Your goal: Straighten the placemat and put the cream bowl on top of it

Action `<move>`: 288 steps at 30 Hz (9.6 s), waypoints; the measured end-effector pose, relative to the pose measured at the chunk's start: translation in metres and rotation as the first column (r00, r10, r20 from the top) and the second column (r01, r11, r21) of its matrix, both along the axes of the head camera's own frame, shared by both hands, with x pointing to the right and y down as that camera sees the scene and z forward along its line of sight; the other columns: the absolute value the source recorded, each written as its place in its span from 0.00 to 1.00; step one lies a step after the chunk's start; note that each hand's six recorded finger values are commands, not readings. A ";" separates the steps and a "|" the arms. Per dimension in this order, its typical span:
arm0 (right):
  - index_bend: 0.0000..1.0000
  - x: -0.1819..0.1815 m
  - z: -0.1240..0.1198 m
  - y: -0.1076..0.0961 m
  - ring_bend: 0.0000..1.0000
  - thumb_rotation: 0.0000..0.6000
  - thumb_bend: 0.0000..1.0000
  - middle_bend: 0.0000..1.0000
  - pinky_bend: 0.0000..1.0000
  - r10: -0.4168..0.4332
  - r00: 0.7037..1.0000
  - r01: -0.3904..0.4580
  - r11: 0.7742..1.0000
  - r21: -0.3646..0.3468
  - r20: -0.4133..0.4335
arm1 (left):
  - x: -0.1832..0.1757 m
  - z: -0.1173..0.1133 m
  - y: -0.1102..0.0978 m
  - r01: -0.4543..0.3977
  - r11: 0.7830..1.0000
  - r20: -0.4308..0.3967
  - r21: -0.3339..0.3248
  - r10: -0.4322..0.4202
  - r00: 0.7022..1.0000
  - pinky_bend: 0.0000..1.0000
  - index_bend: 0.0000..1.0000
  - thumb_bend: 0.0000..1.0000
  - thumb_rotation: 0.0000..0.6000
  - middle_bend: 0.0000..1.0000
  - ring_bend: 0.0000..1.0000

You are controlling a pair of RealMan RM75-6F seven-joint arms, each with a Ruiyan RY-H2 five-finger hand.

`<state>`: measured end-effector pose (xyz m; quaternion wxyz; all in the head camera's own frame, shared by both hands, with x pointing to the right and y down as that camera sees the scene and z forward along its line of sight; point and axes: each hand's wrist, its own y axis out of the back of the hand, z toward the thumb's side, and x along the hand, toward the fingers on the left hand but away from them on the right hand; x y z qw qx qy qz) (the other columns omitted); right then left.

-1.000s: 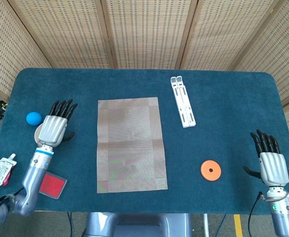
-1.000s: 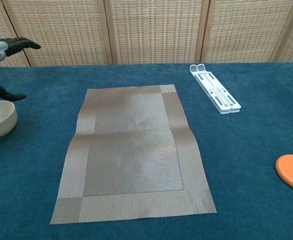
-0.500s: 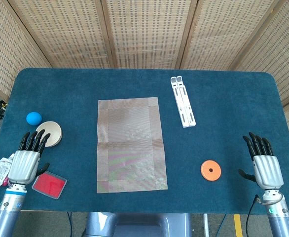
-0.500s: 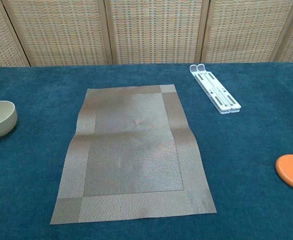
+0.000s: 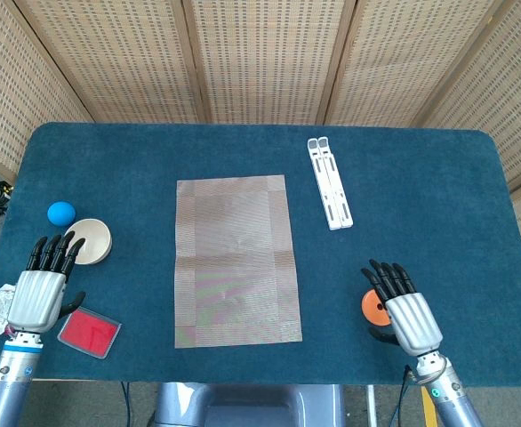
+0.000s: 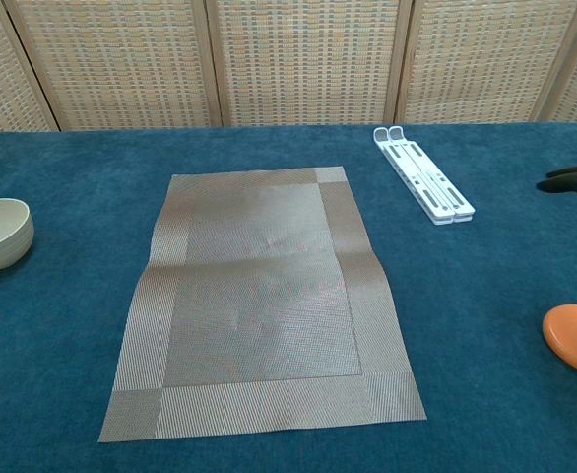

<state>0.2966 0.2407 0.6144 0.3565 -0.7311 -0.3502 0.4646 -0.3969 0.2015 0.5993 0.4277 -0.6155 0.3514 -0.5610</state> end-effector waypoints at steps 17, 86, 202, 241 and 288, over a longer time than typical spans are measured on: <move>0.01 -0.111 0.057 0.031 0.00 1.00 0.01 0.00 0.00 -0.042 0.983 0.073 0.982 -0.174 0.177 | -0.007 0.006 -0.003 0.028 0.999 0.011 -0.020 -0.027 1.000 0.00 0.04 0.24 1.00 0.00 0.00; 0.22 -0.155 0.079 0.032 0.00 1.00 0.38 0.00 0.00 0.026 0.931 0.000 0.997 -0.072 0.365 | -0.010 0.016 -0.003 0.054 0.998 0.019 -0.033 -0.054 0.998 0.00 0.04 0.23 1.00 0.00 0.00; 0.08 0.117 -0.021 -0.065 0.00 1.00 0.27 0.00 0.00 0.375 0.927 -0.369 0.888 0.273 0.035 | 0.072 0.032 -0.048 -0.150 0.988 0.026 -0.037 0.151 0.988 0.00 0.06 0.05 1.00 0.00 0.00; 0.08 0.144 -0.027 -0.075 0.00 1.00 0.26 0.00 0.00 0.440 0.893 -0.448 0.856 0.258 0.095 | 0.238 0.164 -0.105 -0.377 0.905 0.065 -0.195 0.395 0.916 0.00 0.08 0.07 1.00 0.00 0.00; 0.10 0.139 -0.031 -0.075 0.00 1.00 0.26 0.00 0.00 0.429 0.894 -0.447 0.857 0.256 0.127 | 0.267 0.149 -0.099 -0.454 0.891 -0.118 0.020 0.453 0.884 0.00 0.65 0.54 1.00 0.00 0.00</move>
